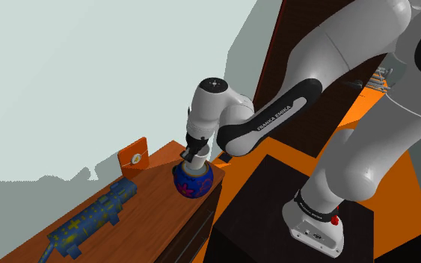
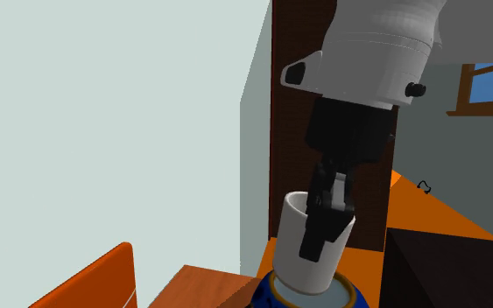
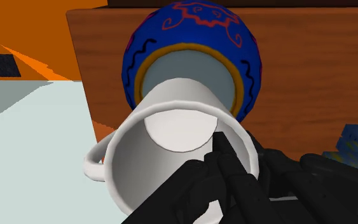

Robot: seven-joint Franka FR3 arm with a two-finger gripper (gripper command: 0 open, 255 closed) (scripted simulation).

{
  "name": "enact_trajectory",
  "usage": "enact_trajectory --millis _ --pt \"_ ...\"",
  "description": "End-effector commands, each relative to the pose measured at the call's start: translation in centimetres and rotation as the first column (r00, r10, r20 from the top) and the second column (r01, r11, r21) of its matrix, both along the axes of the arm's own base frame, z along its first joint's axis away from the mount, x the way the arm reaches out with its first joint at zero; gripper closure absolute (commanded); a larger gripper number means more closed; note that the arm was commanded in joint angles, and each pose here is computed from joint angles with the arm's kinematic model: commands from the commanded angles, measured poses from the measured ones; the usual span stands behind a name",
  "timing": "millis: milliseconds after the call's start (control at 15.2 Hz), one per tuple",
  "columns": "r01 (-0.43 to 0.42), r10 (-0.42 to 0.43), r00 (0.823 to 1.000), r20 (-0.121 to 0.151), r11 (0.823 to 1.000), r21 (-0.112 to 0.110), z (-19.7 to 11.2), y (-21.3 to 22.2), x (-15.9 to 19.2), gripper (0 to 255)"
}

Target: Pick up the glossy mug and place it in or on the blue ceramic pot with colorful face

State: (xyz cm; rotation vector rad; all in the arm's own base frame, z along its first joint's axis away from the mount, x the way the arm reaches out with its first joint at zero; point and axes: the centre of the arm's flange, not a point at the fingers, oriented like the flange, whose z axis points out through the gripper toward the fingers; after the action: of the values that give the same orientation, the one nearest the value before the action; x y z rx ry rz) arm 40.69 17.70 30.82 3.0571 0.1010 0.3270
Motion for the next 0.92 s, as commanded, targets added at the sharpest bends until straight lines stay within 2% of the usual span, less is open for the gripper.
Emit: enact_trajectory --millis 0,66,396,660,858 --pt "0.000 0.000 1.000 0.000 1.000 0.000 0.0 0.0 0.0 255" --pt "0.000 0.000 1.000 0.000 1.000 0.000 0.0 0.0 0.0 0" --pt "0.000 0.000 1.000 0.000 1.000 0.000 0.0 0.0 0.0 0" --pt "0.000 0.000 1.000 0.000 1.000 0.000 4.9 0.3 -1.1 0" --pt "0.000 0.000 1.000 0.000 1.000 0.000 4.9 0.3 -1.1 0"
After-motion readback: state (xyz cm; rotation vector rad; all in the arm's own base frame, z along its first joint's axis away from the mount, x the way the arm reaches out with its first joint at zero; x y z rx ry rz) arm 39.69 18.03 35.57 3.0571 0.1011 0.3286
